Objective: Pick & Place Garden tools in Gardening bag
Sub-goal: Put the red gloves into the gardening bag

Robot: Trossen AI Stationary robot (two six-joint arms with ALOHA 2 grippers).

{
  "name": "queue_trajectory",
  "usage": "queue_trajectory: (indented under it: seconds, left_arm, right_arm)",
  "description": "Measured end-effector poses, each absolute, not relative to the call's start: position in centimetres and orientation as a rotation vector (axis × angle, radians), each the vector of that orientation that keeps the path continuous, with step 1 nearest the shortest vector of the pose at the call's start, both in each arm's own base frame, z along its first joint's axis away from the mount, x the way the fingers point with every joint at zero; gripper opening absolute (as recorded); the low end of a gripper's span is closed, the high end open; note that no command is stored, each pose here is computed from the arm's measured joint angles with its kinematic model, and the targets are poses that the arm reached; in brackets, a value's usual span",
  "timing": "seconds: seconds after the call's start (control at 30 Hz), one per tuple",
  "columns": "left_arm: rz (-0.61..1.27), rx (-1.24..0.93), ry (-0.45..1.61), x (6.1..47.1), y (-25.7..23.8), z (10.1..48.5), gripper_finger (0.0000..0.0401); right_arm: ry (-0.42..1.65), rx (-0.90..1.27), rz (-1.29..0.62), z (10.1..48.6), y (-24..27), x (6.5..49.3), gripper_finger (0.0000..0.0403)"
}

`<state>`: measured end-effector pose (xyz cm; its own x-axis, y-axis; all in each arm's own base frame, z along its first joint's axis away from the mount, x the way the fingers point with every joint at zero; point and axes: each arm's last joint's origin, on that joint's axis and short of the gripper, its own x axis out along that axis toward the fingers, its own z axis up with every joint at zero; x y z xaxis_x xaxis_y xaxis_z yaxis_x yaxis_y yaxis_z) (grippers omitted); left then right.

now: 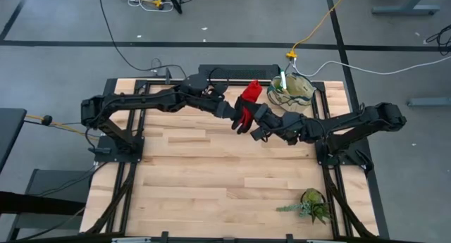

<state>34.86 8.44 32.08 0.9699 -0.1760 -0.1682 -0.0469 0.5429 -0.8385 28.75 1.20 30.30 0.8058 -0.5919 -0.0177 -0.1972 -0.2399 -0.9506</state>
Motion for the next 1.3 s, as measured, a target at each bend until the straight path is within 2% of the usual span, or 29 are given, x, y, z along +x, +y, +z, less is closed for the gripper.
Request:
queue_trajectory:
  seconds: [0.27, 0.83, 1.3]
  left_arm:
    - [-0.084, -1.019, 0.247, 34.6, 9.2, 32.1, 0.0278]
    - [-0.102, -1.004, 0.222, 34.4, 9.9, 32.4, 0.0277]
    - [0.027, -0.852, 0.144, 30.4, 9.2, 36.2, 0.0277]
  right_arm:
    - [0.627, -1.764, -0.509, 30.8, 1.7, 28.5, 0.0091]
    - [0.688, -1.675, -0.576, 30.7, 1.6, 28.4, 0.0091]
    - [0.727, -1.639, -0.628, 30.8, 1.5, 28.2, 0.0058]
